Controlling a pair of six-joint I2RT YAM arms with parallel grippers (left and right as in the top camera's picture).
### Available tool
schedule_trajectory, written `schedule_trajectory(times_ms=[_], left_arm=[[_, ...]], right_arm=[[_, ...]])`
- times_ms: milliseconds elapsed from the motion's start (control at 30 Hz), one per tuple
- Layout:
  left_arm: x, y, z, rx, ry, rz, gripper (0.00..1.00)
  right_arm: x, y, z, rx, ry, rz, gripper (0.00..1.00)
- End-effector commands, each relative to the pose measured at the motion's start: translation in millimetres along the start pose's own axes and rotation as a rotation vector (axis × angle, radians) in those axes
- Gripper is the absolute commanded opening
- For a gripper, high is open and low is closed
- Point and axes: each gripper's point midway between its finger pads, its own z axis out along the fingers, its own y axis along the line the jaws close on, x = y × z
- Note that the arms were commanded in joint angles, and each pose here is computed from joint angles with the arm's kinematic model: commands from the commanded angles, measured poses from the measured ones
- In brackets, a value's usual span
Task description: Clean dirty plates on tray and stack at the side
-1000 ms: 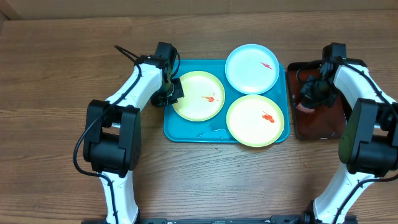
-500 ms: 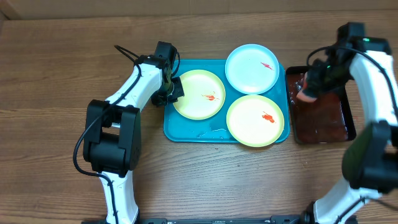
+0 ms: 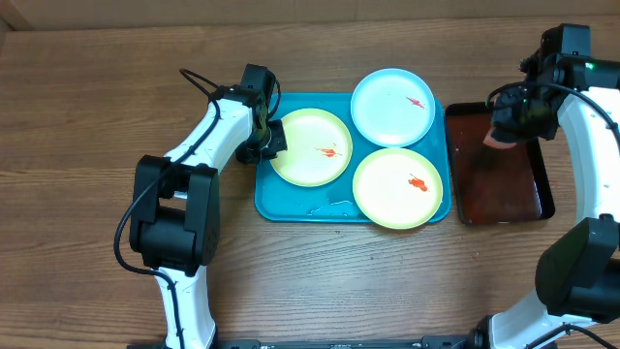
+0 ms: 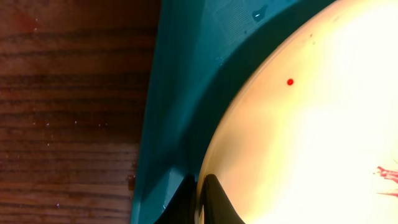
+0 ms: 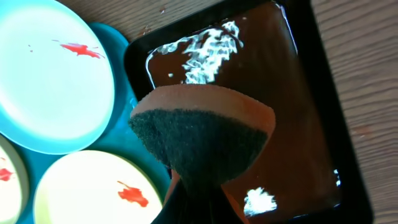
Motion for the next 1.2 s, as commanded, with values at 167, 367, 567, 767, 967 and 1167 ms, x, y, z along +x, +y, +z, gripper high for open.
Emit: schedule_trajectory(times_ms=[167,367,567,767,967,1167], left_arm=[[4.8,3.7,7.9,-0.007,0.022,0.017,0.04],[4.9,3.7,7.9,-0.007,0.022,0.017,0.04],[5.0,3.8,7.9,-0.008,0.023,0.017,0.04],[4.7,3.6,7.9,-0.007,0.021,0.017,0.04],[4.7,3.7,7.9,-0.007,0.021,0.017,0.04],[3.7,3.2,8.0,-0.006,0.017,0.018,0.04]], right_arm=[[-2.6,-0.7,1.8,0.016,-0.012,-0.063,0.04],[4.9,36.7,-0.9,-0.181,0.020,-0.073,0.04],[28.5,119.8,-5.3,-0.329,0.058,-0.163,0.04],[50.0,208.6,-6.3,-0.414,0.030,-0.208,0.04],[81.3,256.6,20.3,-0.417,0.075,-0.283,0.04],[111.2,278.2,73.0,-0.373,0.167,-0.315,0.04]])
